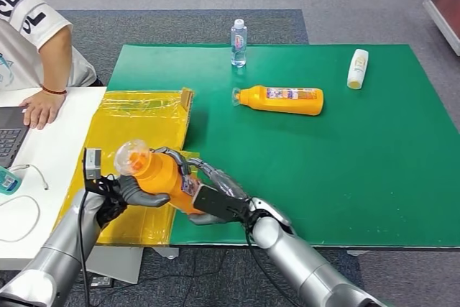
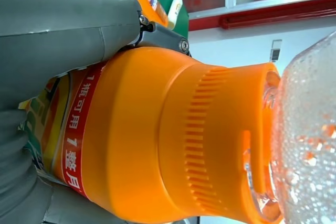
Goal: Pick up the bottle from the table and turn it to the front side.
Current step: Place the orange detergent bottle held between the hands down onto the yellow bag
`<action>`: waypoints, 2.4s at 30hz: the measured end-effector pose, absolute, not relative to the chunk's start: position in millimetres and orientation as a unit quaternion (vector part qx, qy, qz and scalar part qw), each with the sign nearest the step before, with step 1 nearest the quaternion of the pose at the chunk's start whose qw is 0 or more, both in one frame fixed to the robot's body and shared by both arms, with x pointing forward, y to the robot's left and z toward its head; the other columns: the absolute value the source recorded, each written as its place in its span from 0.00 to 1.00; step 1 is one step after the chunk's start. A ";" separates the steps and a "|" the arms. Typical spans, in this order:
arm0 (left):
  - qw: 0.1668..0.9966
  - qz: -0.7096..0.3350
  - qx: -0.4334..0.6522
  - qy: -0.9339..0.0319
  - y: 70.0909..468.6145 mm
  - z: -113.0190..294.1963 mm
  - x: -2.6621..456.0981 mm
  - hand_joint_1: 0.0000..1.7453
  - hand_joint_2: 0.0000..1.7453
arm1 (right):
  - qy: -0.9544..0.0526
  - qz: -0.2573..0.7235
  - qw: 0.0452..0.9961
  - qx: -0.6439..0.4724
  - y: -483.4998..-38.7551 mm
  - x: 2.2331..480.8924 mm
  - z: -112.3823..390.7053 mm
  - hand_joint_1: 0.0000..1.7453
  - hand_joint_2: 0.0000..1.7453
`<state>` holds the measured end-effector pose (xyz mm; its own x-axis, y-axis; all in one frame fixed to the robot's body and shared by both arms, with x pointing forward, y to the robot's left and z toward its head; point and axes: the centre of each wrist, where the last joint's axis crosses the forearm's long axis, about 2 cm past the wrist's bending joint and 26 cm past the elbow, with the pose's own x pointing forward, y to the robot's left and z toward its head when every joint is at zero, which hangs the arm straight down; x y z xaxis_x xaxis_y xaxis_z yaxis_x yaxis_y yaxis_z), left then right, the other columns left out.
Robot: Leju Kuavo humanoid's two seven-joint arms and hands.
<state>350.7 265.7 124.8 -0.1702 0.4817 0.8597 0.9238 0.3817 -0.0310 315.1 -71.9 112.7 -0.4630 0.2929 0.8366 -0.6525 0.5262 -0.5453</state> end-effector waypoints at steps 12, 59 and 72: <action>0.406 -0.315 -0.447 -0.732 278.7 143.9 353.1 1.00 1.00 | -0.755 0.303 0.552 0.183 -125.2 343.9 111.9 0.00 1.00; 0.514 -0.760 0.081 -0.389 322.5 429.7 471.6 1.00 1.00 | -0.797 0.209 0.541 0.170 -179.1 372.9 131.5 0.00 1.00; 0.510 -0.796 0.079 -0.316 301.3 349.9 488.3 1.00 1.00 | -0.783 0.237 0.547 0.177 -149.1 369.3 133.0 0.00 1.00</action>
